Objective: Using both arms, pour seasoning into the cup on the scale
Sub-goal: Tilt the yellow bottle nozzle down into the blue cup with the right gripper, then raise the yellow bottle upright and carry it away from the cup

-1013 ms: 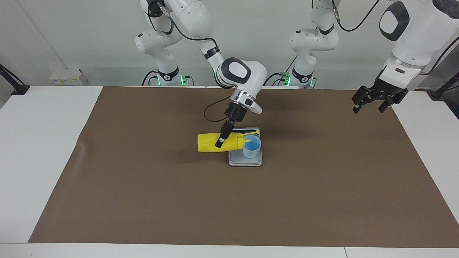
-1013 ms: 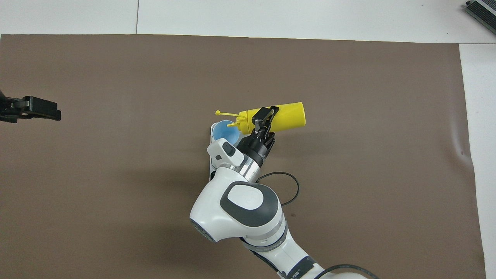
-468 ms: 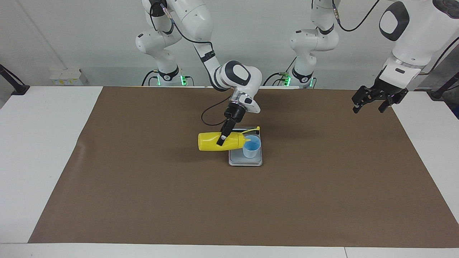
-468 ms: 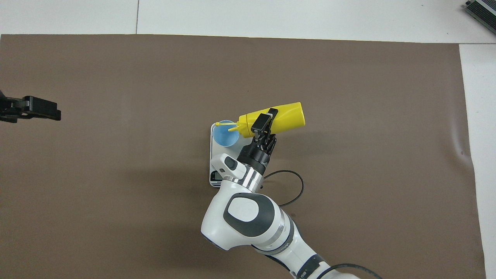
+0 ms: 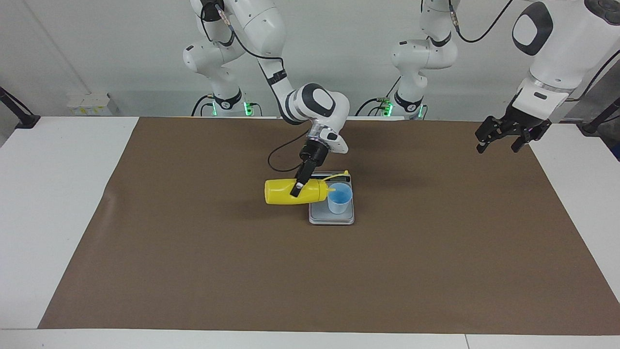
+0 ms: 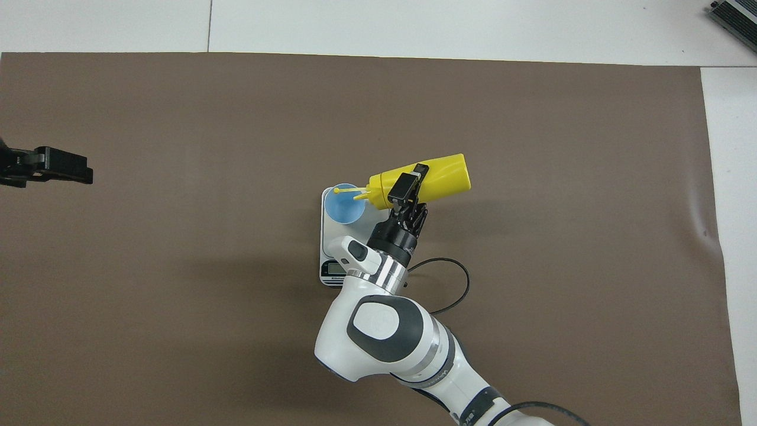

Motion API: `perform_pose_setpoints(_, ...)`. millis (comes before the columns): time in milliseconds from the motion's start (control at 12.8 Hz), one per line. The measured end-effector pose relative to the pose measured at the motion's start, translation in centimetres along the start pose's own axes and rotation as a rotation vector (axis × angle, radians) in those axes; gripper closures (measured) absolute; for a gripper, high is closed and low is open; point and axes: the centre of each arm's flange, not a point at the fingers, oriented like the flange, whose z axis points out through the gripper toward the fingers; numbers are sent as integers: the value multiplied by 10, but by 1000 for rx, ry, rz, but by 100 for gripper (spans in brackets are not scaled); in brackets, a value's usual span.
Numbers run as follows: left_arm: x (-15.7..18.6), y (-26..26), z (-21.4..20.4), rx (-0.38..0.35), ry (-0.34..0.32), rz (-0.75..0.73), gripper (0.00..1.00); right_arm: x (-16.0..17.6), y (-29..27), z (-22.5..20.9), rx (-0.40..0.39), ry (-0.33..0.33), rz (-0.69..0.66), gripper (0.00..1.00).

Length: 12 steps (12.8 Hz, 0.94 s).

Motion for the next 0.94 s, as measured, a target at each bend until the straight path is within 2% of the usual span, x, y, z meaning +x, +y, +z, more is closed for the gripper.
perform_pose_setpoints(468, 0, 0, 0, 0, 0, 0, 0, -2, -5, 0, -20, -14, -19, 52)
perform_pose_setpoints(701, 0, 0, 0, 0, 0, 0, 0, -2, -6, 0, -14, -8, 28, 52)
perform_pose_setpoints(935, 0, 0, 0, 0, 0, 0, 0, -3, -2, 5, 95, 32, 121, 52)
